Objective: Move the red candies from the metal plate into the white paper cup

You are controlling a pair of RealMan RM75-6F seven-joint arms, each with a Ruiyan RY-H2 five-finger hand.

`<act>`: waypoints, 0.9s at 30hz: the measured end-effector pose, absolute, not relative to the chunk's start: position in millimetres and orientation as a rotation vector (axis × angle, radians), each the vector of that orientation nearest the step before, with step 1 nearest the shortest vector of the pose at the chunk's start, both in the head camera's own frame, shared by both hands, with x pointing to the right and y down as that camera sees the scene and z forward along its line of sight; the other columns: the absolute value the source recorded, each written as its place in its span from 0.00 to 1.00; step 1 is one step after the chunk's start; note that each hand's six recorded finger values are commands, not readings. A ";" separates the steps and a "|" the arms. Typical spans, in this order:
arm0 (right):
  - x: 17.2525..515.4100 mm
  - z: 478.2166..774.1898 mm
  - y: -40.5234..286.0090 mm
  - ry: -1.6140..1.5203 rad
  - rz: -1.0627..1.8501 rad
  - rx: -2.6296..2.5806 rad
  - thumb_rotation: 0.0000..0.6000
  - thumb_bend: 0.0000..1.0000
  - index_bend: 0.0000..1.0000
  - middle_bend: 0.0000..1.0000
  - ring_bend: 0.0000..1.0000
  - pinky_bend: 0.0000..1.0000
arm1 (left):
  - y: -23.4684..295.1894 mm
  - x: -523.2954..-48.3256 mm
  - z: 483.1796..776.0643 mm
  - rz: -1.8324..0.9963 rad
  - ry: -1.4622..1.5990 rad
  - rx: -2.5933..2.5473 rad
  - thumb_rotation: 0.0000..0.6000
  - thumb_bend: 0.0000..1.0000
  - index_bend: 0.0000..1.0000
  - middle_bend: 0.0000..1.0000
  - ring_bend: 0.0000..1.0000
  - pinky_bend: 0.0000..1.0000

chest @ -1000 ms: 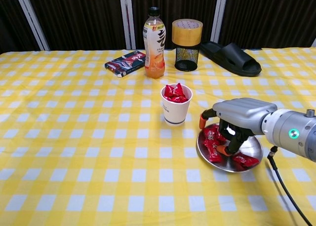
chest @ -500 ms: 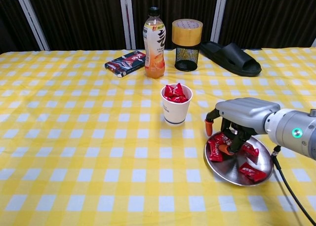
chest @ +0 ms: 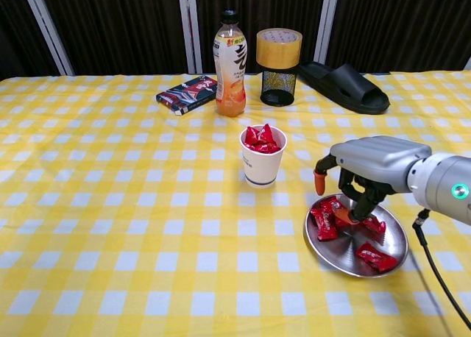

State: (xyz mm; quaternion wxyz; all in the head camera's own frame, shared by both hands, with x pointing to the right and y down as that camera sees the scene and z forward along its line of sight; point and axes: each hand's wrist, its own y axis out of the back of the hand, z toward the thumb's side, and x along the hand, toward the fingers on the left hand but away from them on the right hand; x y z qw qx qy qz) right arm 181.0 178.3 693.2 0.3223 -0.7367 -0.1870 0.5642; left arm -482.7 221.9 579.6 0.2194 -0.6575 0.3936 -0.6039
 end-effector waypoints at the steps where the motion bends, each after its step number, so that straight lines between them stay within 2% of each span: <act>1: 182.4 693.3 179.6 -0.488 1.488 -1.932 1.00 0.41 0.40 0.83 0.94 1.00 | 221.9 -482.6 579.5 -1.670 1.088 -1.819 1.00 0.07 0.03 0.00 0.00 0.00; 15: 192.0 697.9 183.6 -0.499 1.506 -1.925 1.00 0.41 0.37 0.83 0.94 1.00 | 222.4 -482.6 579.2 -1.671 1.089 -1.818 1.00 0.07 0.03 0.00 0.00 0.00; 27: 193.1 702.6 189.7 -0.506 1.497 -1.946 1.00 0.40 0.41 0.83 0.94 1.00 | 222.4 -482.6 579.0 -1.669 1.090 -1.818 1.00 0.07 0.03 0.00 0.00 0.00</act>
